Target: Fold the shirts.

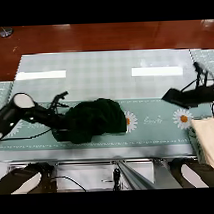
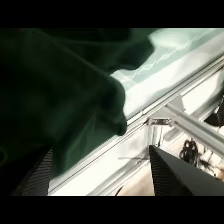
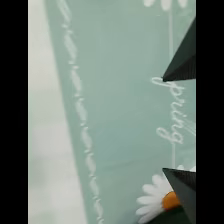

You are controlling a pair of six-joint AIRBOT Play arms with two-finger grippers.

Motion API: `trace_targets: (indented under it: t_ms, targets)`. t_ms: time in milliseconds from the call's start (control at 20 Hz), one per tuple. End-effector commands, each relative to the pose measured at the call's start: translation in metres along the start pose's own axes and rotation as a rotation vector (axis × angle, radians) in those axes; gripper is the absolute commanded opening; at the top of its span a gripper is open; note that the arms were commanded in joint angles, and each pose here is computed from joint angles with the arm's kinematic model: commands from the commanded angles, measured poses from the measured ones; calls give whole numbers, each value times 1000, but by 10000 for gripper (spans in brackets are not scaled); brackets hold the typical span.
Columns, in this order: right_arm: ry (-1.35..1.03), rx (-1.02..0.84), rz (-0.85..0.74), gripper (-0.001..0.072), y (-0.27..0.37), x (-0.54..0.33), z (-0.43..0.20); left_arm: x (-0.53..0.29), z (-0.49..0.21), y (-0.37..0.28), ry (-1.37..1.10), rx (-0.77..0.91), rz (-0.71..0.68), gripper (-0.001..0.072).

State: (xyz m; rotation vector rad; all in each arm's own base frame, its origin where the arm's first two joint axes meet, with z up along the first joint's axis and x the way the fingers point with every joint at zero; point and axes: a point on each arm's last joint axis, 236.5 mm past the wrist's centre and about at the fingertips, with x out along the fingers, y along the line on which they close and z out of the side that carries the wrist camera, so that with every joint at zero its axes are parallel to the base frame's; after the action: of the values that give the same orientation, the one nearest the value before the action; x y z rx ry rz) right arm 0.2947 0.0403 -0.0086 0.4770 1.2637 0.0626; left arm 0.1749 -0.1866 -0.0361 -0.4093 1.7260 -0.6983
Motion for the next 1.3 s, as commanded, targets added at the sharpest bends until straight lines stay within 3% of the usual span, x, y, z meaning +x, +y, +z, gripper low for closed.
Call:
trace_targets:
  t_ms: [0,200,400,450,500,550,800,1250]
  targets:
    - [47,51,74,616,0,24,-34,28,-1,21,99,-71,24,704]
    - [84,90,137,615,10,38,-52,41,42,33,-49,-130,24,703]
    - [116,-15,152,615,39,48,-71,40,70,36,-147,-147,25,688]
    - [105,-29,158,615,48,51,-71,38,74,35,-152,-139,25,446]
    - [91,-35,163,615,56,53,-71,35,79,32,-162,-95,26,83]
    - [83,-40,169,615,63,55,-72,30,85,28,-176,-45,27,18]
    - [170,-83,172,615,84,75,-101,1,116,2,-245,36,14,18]
    - [266,-16,248,615,120,126,-83,-7,123,-5,-263,57,11,18]
